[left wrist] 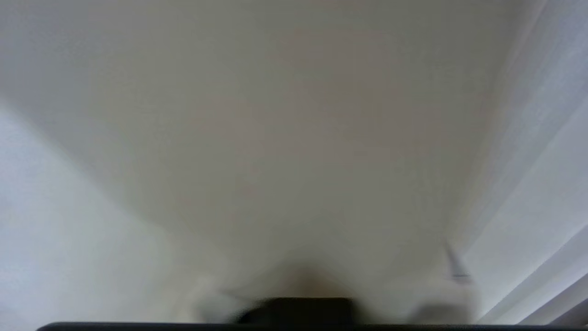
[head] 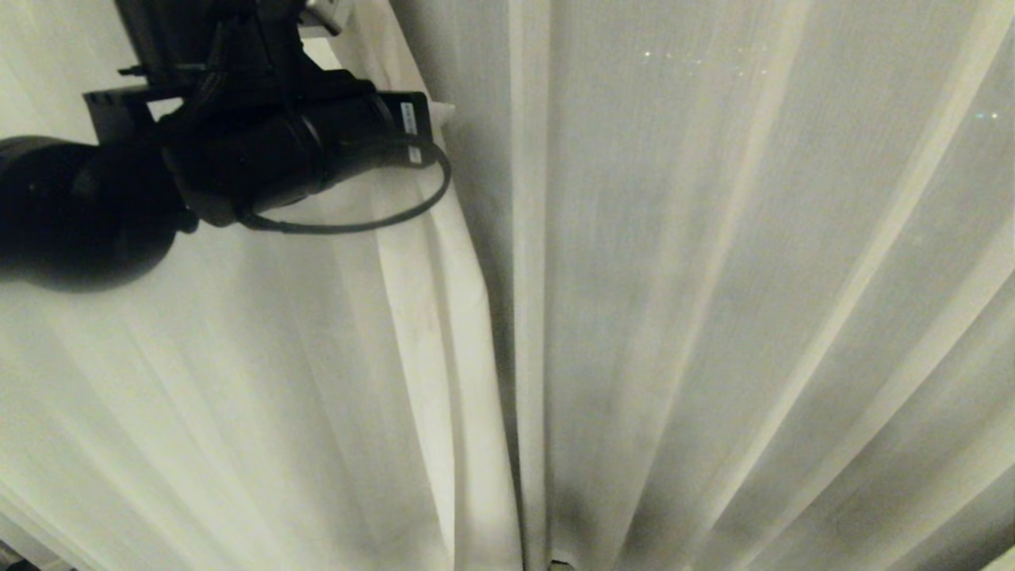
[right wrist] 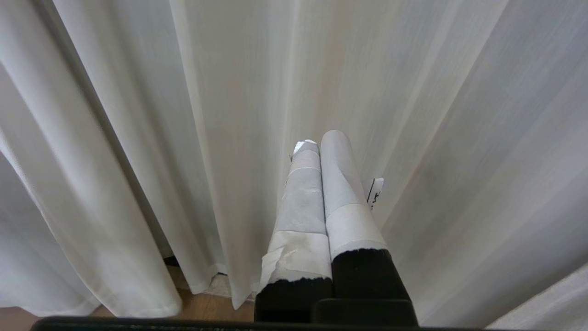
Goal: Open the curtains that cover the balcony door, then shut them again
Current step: Close the outer curtains on both sides
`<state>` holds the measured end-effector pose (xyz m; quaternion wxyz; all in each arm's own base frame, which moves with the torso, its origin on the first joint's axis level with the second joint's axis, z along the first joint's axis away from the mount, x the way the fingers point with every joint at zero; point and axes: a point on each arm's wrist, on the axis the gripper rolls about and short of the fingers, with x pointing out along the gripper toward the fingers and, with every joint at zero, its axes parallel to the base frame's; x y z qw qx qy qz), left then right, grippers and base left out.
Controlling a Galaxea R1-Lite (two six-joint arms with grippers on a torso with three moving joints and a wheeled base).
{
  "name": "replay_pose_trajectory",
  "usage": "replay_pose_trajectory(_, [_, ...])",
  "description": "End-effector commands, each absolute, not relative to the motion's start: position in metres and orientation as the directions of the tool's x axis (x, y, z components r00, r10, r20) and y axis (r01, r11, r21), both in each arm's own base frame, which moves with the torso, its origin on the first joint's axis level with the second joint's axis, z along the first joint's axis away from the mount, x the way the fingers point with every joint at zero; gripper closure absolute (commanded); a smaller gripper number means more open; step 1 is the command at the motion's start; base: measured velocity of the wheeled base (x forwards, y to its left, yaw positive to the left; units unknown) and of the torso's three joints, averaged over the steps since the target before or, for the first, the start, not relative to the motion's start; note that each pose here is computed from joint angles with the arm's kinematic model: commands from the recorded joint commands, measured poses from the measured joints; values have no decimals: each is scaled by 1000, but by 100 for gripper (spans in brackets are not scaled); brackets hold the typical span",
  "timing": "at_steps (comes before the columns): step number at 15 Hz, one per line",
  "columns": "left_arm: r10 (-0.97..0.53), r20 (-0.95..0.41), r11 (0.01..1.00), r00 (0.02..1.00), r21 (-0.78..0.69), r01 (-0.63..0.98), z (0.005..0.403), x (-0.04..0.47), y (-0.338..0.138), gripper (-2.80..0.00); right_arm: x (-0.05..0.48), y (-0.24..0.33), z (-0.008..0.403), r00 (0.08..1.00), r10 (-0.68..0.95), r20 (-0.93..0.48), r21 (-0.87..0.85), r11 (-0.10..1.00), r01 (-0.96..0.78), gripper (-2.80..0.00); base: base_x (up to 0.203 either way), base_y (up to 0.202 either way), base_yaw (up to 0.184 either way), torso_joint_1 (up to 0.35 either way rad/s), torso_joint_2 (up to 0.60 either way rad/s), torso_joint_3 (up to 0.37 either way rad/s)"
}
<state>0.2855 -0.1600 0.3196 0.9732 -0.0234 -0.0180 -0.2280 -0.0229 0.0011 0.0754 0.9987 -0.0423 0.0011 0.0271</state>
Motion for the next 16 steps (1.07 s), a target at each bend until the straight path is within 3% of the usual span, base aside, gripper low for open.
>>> replay_pose_trajectory(1, [-435, 61, 898, 898, -39, 438, 323, 284, -156, -280, -23, 1, 75, 998, 55, -5, -86, 995, -55, 0, 0, 0, 0, 0, 0, 0])
replay_pose_trajectory(8, [-365, 112, 927, 924, -47, 372, 342, 255, -142, -280, -23, 1, 75, 998, 55, -5, -86, 995, -55, 0, 0, 0, 0, 0, 0, 0])
replay_pose_trajectory(16, [-310, 98, 947, 946, -56, 317, 328, 178, -110, -280, -23, 1, 75, 998, 55, -5, -86, 995, -55, 0, 0, 0, 0, 0, 0, 0])
